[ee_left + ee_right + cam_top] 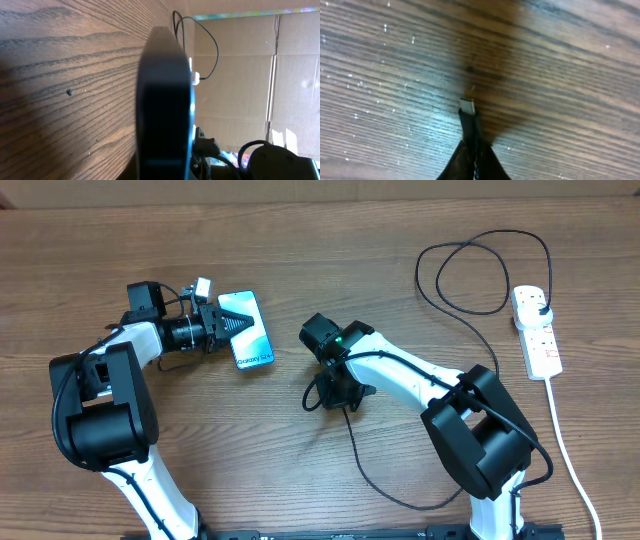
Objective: Plug charger to phone and switch on socket
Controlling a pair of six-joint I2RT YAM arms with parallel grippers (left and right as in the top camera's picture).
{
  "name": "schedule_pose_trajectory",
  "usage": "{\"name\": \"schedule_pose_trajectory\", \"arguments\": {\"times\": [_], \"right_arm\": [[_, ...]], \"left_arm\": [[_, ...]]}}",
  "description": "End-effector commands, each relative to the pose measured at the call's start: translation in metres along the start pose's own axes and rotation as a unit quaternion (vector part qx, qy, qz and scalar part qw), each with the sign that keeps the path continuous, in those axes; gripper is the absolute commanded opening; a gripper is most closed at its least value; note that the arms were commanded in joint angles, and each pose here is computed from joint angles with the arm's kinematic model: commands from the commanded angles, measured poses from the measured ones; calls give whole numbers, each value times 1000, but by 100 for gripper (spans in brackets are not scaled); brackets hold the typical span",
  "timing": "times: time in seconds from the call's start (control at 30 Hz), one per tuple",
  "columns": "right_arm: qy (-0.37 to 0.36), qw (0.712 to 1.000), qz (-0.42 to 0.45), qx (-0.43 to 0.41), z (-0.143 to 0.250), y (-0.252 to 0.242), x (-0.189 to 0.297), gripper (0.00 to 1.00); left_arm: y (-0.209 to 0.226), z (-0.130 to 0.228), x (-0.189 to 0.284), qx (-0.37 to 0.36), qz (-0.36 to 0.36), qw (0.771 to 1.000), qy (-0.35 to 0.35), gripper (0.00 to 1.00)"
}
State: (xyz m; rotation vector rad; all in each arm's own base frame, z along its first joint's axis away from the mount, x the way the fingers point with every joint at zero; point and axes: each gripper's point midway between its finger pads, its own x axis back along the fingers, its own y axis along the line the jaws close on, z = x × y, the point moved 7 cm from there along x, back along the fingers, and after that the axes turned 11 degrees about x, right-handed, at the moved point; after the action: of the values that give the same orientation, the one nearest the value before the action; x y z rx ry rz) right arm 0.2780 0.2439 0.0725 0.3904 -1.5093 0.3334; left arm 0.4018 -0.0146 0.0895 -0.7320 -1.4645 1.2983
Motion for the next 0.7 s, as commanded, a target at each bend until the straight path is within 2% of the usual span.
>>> {"name": "schedule_pose_trajectory", "arguments": {"times": [0.0, 0.17, 0.27, 0.4, 0.67], "right_arm": [[8, 1000, 0, 3, 1, 1, -5, 4], [14, 1000, -25, 0, 3, 5, -5, 4], [14, 995, -103, 3, 0, 22, -3, 4], [-11, 968, -250, 19, -13, 54, 8, 4], [-46, 941, -333, 24, -25, 75, 13, 4]], "left_arm": [[-15, 2, 2, -14, 16, 1000, 5, 4], [-16, 3, 2, -16, 22, 1000, 8, 4], [-23, 6, 3, -46, 52, 997, 22, 4], [-30, 7, 4, -75, 83, 993, 34, 4], [-29, 1, 27, -85, 108, 990, 16, 4]]}}
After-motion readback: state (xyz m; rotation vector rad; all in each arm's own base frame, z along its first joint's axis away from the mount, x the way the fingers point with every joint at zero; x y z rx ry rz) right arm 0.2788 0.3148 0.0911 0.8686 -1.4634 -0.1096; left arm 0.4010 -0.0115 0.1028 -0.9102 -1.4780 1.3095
